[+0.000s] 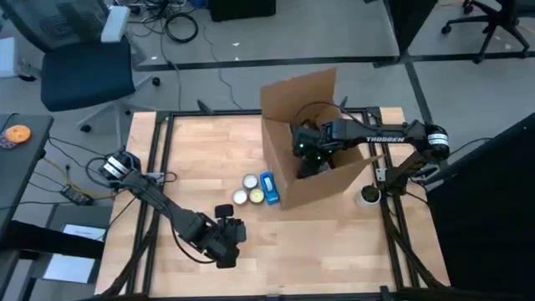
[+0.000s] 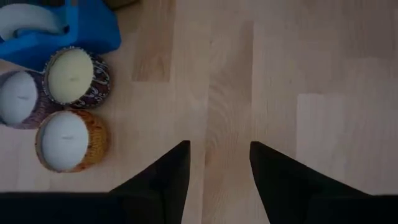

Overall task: Wrap mug
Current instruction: Put the wrapped purple mug into the brown cardboard box, then adjust the brown cardboard box on the table, then return to Home Position

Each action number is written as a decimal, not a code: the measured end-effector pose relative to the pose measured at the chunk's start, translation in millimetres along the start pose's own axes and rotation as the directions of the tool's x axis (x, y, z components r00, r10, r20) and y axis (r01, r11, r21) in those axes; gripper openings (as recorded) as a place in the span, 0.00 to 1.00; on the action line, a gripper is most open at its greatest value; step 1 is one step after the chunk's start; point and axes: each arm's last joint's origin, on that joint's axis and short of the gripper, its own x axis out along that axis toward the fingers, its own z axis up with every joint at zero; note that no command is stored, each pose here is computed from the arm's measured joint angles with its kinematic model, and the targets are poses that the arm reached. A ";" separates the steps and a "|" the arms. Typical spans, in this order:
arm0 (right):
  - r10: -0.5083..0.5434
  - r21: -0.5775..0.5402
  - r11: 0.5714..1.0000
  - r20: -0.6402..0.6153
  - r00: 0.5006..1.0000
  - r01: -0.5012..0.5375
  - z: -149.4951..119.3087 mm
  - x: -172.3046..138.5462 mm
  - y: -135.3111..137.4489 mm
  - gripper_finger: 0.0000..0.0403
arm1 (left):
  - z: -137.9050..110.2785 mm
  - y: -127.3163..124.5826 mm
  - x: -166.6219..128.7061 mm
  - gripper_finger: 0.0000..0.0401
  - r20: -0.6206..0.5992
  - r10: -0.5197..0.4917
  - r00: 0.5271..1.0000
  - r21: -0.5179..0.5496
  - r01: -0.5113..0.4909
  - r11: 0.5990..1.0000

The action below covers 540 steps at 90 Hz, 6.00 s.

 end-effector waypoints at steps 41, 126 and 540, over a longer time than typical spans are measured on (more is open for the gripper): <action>0.010 0.129 0.990 0.378 0.926 -0.064 -19.6 -80.4 -12.8 0.66 | 1.2 -0.6 0.0 0.38 0.012 -0.006 1.000 -0.005 0.006 1.000; 0.834 -0.770 0.499 0.552 -0.022 -0.398 -34.0 -196.4 85.8 0.56 | 16.4 -10.7 -31.6 0.38 0.015 -0.056 0.998 0.037 0.056 0.998; 0.359 -0.597 0.802 0.469 0.807 -0.011 -177.8 -71.6 211.5 0.00 | 35.8 -38.9 -18.2 0.00 0.638 -0.159 0.753 0.134 0.094 0.986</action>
